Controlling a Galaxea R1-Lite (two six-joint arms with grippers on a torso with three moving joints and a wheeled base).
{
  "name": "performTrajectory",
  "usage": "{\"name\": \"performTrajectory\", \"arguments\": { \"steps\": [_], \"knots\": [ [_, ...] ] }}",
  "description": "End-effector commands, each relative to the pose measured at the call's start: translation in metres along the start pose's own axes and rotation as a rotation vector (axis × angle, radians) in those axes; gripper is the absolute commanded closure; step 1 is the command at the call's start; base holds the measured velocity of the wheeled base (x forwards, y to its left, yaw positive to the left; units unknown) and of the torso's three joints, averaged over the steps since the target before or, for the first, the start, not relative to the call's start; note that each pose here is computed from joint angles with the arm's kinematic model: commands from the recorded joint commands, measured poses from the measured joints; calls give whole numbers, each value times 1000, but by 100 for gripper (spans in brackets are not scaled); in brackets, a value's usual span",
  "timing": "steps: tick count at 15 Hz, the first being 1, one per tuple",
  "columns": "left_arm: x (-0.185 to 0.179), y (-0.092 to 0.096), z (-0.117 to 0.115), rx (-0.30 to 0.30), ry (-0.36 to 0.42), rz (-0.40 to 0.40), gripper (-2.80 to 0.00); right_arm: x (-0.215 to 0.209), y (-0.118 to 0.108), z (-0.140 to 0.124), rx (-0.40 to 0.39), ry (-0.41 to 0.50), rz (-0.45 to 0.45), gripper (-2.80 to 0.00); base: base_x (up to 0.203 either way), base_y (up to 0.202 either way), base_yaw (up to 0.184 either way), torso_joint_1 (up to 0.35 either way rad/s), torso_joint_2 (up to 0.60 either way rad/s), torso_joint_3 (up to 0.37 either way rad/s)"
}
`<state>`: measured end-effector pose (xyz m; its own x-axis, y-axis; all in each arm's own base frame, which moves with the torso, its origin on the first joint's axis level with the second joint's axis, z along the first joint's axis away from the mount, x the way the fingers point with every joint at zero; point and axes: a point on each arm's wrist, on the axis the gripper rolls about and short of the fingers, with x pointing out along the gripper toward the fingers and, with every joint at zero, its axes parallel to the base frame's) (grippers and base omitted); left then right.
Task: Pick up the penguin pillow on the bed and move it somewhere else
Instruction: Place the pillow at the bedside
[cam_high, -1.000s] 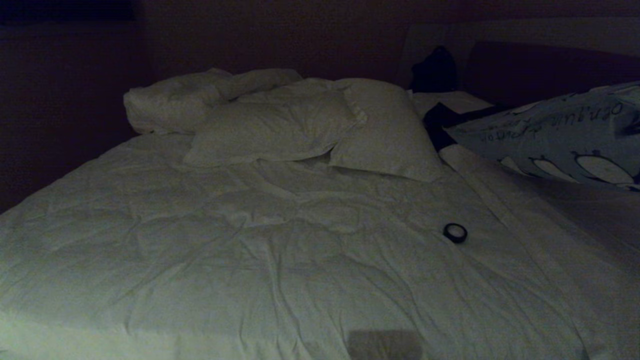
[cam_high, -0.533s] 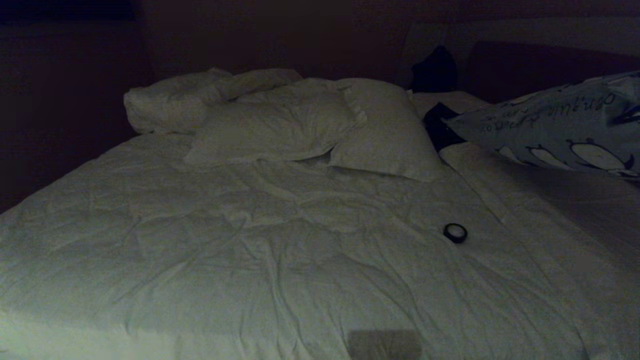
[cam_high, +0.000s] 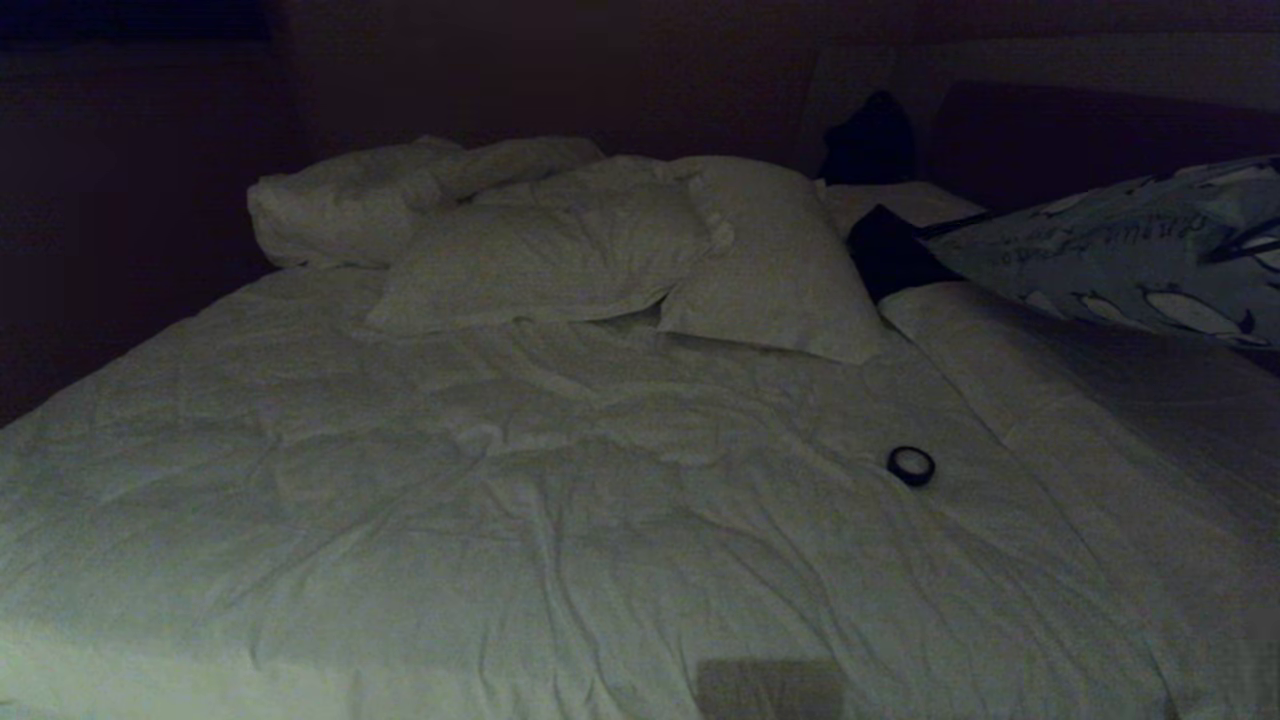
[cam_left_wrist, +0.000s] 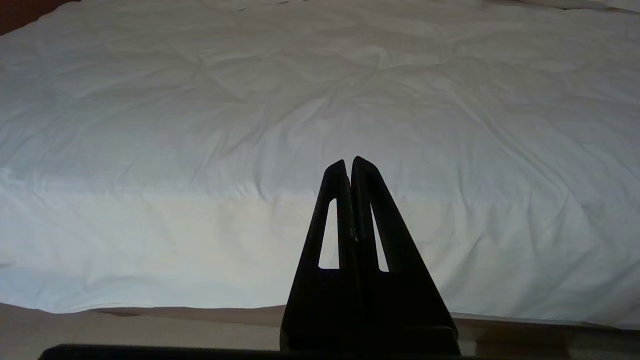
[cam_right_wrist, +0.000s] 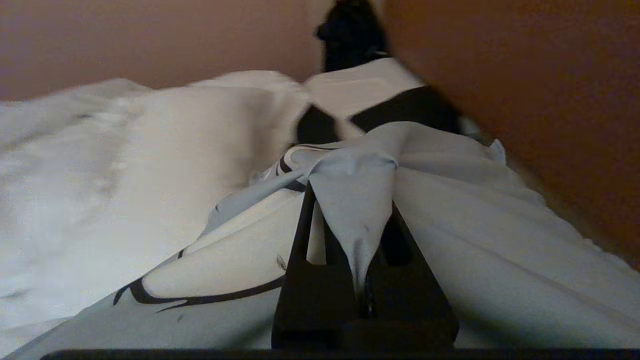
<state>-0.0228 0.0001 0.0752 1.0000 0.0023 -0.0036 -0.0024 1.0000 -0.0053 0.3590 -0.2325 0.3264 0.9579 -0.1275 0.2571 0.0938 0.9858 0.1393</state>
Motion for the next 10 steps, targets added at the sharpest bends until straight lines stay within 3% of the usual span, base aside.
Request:
{"name": "performTrajectory", "arguments": {
  "steps": [1,5,10],
  "knots": [
    [0,0,0,-1,1,0,0,13,-34,-30,-15,73,-44,0,0,0,0,0,0,0],
    [0,0,0,-1,1,1,0,15,-57,-61,-68,141,-47,0,0,0,0,0,0,0],
    [0,0,0,-1,1,1,0,9,-99,-119,-131,266,-104,0,0,0,0,0,0,0]
  ]
}}
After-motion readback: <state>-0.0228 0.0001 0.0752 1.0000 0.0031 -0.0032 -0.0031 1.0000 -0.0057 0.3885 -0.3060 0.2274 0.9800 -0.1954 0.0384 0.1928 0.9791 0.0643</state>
